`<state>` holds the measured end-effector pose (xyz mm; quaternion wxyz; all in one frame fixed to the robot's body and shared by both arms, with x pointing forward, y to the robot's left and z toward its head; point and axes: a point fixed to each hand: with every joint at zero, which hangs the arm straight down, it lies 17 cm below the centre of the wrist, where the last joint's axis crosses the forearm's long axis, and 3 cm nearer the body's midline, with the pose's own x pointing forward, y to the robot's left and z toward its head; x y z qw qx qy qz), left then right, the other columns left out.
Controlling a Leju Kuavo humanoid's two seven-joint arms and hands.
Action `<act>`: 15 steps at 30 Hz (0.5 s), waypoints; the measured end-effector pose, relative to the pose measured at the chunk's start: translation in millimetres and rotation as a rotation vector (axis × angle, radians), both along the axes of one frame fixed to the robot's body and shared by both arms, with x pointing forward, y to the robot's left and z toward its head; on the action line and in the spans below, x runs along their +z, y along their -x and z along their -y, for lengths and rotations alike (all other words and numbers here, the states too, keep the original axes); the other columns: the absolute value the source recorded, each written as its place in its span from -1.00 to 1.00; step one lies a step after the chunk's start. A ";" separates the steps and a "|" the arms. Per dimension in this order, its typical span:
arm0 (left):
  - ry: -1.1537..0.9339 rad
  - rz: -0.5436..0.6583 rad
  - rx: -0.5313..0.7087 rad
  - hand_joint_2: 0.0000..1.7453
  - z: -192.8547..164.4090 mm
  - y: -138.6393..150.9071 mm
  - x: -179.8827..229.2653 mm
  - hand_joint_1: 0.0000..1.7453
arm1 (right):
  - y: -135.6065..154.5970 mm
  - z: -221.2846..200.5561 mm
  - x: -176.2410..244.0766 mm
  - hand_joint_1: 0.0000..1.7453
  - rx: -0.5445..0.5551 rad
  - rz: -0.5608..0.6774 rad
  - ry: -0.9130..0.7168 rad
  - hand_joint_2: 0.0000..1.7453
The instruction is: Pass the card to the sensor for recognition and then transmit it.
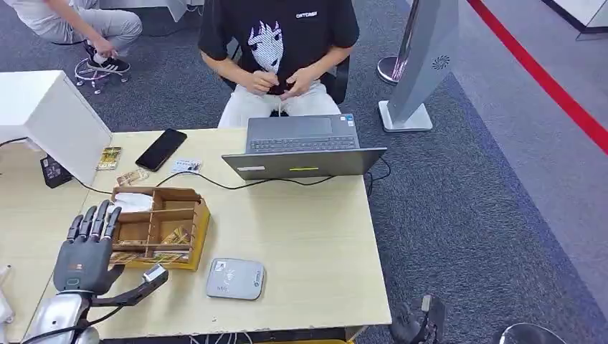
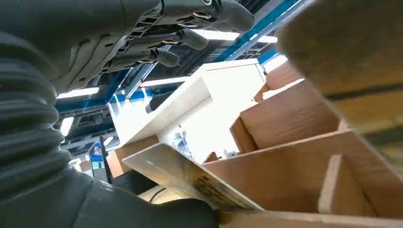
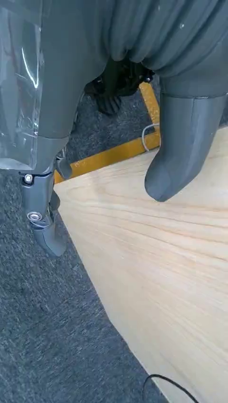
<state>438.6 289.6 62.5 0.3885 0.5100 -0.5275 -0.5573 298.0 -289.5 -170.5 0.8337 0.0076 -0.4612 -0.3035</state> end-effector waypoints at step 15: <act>0.038 -0.016 -0.023 1.00 18.3 2.3 -12.5 -1.00 | -0.5 -4.4 0.4 -1.00 0.003 0.002 -0.007 1.00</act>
